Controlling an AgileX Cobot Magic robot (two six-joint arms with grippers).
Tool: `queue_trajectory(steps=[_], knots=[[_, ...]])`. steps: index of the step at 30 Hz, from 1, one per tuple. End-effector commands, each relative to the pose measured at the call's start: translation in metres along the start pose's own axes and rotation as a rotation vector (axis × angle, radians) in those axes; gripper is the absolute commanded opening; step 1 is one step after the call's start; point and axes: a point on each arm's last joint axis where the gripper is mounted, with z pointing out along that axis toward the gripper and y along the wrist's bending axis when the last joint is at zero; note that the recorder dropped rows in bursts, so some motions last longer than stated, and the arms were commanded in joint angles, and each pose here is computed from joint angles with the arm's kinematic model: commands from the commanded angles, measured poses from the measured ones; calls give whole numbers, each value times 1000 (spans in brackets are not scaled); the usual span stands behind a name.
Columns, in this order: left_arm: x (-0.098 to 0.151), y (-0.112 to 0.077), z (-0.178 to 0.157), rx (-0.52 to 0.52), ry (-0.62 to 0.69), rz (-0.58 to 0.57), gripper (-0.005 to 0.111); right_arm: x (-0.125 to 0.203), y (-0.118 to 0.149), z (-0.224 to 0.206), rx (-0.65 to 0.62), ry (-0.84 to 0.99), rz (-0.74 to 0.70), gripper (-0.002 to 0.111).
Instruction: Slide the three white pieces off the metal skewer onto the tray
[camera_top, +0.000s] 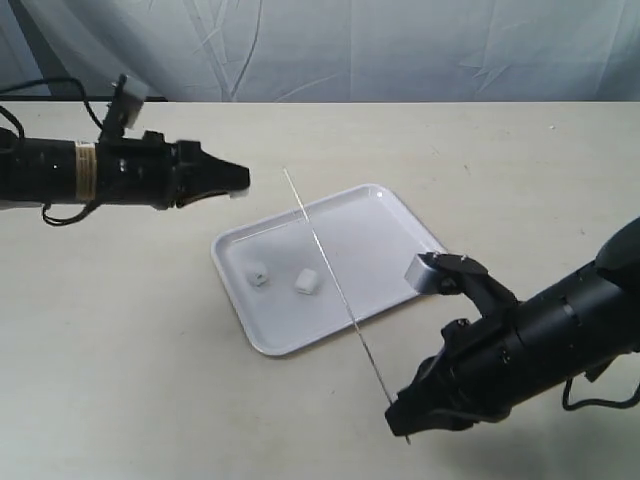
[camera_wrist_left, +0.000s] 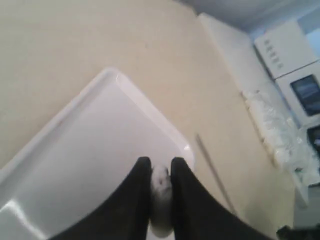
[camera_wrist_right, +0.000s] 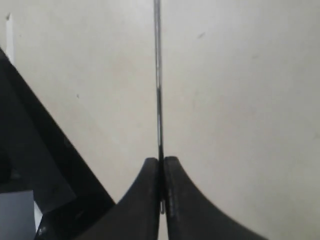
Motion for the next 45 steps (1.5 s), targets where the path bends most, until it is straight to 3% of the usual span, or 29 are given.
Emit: queue_trajectory(steps=[1, 4, 12, 21, 24, 27, 33, 38, 43, 45], knots=[[21, -1, 26, -53, 130, 51, 13, -24, -1, -8, 60, -90, 39, -1], [35, 3, 44, -102, 177, 68, 15, -40, 1, -15, 97, -104, 11, -1], [46, 12, 60, -177, 189, 61, 44, -62, -19, -17, 297, 40, 42, -1], [36, -3, 55, -9, 124, 36, 46, -73, -38, -5, 368, 167, 98, -1], [28, -13, 48, 33, 97, 90, 46, -76, -43, 0, 373, 189, 104, -1], [20, -23, 40, 32, 81, 141, 46, -73, -50, 7, 371, 220, 122, 4], [5, -45, 18, 35, 75, 271, 46, -75, -56, 15, 373, 207, 160, 37], [-6, -65, -16, 102, 89, 379, 46, -87, -43, 3, 343, 204, 100, 38], [-26, -85, -69, 148, -15, 387, 46, -109, -13, -32, 340, 74, -3, 38], [-33, -88, -91, 102, -63, 402, 46, -116, 2, -52, 363, 5, -66, 38]])
